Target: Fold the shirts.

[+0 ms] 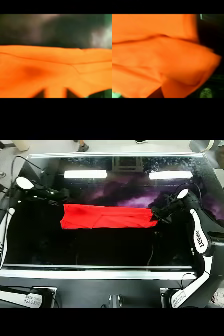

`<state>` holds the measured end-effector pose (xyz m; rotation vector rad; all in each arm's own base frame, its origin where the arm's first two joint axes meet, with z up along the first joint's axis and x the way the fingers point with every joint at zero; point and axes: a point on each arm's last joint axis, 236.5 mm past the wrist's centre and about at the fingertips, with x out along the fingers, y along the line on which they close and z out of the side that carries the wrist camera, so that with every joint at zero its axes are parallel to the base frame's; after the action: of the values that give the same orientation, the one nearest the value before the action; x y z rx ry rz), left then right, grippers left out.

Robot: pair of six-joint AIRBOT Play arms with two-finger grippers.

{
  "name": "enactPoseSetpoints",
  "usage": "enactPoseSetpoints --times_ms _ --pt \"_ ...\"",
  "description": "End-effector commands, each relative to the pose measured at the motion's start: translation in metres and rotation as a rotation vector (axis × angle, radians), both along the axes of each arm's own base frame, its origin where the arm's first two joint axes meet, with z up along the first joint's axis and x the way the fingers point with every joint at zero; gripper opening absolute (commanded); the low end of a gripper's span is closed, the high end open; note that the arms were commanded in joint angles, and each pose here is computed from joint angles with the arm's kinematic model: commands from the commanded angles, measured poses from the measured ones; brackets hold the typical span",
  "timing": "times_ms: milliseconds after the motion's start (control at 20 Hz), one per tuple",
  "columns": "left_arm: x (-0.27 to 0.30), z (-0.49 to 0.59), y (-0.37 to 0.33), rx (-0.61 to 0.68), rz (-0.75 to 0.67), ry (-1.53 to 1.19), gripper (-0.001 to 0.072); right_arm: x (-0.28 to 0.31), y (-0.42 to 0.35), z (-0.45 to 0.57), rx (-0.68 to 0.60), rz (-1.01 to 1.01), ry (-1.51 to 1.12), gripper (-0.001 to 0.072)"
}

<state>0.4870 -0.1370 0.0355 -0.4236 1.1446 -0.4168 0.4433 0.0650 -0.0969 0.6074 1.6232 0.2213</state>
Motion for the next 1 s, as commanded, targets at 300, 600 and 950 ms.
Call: enactPoseSetpoints --times_ms 300,600,950 --pt "-0.042 -0.076 -0.198 -0.171 -0.101 0.159 0.0029 -0.015 0.03 0.183 0.058 0.125 -0.364 0.0022" --pt "-0.115 -0.101 -0.34 -0.428 -0.119 0.322 0.0029 -0.056 0.034 0.276 0.024 0.157 -0.567 0.0023" --pt "-0.043 -0.042 -0.27 -0.377 -0.142 0.035 0.0025 -0.023 0.064 0.295 0.085 0.104 -0.7 0.0023"
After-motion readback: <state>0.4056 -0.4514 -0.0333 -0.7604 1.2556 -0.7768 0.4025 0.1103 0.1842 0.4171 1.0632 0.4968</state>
